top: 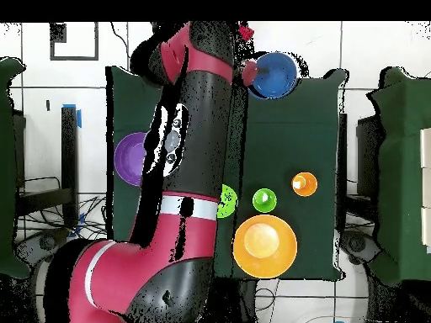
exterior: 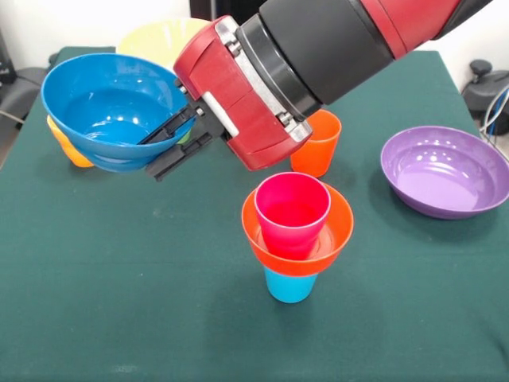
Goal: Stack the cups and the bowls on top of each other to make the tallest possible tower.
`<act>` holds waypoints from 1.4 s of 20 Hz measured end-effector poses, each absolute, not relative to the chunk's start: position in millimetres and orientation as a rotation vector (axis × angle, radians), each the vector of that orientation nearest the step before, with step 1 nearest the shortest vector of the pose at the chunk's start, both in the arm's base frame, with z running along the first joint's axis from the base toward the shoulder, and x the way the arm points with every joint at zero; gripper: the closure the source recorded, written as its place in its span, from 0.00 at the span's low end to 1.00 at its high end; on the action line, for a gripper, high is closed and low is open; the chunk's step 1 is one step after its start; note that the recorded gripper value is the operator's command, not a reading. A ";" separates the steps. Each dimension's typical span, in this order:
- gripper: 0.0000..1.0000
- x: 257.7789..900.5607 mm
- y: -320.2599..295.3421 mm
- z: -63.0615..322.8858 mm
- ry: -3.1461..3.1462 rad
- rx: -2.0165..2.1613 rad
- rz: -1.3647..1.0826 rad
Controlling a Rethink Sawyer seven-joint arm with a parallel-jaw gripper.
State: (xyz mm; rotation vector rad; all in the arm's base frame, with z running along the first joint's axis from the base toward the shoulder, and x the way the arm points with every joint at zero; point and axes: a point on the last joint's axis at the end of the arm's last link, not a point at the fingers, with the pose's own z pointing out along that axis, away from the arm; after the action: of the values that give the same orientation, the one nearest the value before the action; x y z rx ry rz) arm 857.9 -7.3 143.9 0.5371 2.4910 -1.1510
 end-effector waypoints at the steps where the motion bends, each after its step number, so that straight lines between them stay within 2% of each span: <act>1: 1.00 858.1 -7.0 144.8 2.491 0.539 -1.148; 28: 1.00 862.9 20.4 153.8 2.546 0.617 -0.999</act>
State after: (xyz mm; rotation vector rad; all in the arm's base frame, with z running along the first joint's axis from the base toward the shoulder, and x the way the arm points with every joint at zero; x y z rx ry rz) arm 862.9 20.4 153.8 0.6173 2.5457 -0.9988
